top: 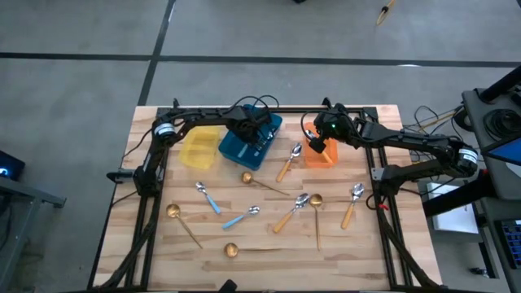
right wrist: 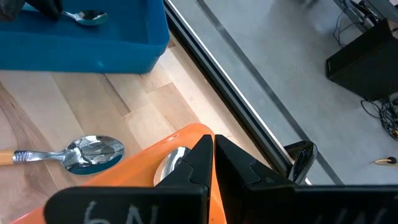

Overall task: Sort silverware by color (type)
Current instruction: Adjust the blue spoon in the blue bin, then adjust the blue bin

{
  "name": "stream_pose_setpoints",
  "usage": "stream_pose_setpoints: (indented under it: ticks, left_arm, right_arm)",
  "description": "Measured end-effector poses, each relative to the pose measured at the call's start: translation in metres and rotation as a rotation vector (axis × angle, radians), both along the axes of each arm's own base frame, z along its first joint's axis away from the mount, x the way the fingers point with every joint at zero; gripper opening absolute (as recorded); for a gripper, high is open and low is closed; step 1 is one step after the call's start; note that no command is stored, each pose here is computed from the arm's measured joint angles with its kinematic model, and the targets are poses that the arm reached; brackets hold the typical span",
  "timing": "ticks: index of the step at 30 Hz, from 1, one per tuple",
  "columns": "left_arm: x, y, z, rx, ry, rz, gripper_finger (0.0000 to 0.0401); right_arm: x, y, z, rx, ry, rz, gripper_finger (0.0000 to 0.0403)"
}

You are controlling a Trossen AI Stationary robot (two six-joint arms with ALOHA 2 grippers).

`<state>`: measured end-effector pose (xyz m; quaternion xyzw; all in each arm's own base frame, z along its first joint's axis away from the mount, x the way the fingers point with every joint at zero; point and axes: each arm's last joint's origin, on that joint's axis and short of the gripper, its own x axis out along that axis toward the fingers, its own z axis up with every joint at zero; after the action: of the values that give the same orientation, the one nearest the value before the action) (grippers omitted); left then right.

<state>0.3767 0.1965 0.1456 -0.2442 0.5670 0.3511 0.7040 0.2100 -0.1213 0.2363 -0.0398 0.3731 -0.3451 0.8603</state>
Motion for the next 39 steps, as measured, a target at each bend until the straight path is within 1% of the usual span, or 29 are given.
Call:
stream_pose_setpoints:
  ticks: [4,7,18,22,26,29,32,36,39]
  left_arm:
    - [0.0,0.0,0.001,-0.001,0.002,0.0,0.0014]
    - [0.002,0.001,0.003,0.005,-0.005,0.006,0.0011]
    - [0.006,0.004,0.006,0.032,-0.055,0.022,0.004]
    - [0.01,0.006,0.012,0.044,-0.077,0.018,0.0045]
    - [0.013,0.007,0.023,0.049,-0.068,-0.019,0.0045]
    - [0.012,0.006,0.038,0.045,-0.022,-0.097,0.0045]
    - [0.011,-0.001,0.052,0.037,0.05,-0.246,0.0045]
    - [0.008,-0.02,0.075,0.023,0.133,-0.457,0.0045]
    - [0.006,-0.035,0.09,0.021,0.156,-0.553,0.0045]
  right_arm:
    - [0.0,0.0,0.0,0.0,0.0,0.0,0.0009]
    - [0.0,0.0,0.0,0.0,0.0,0.0,0.0009]
    - [0.0,0.0,0.0,0.0,0.0,0.0,0.0009]
    - [0.0,0.0,0.0,0.0,0.0,0.0,0.0009]
    - [0.0,0.0,0.0,-0.001,0.001,0.001,0.0009]
    - [0.0,0.0,0.0,-0.001,0.003,0.001,0.0009]
    - [0.0,0.0,0.0,-0.001,0.002,0.002,0.0009]
    - [0.0,0.0,0.0,-0.003,-0.007,-0.001,0.0009]
    - [0.0,0.0,0.0,-0.002,-0.008,-0.002,0.0009]
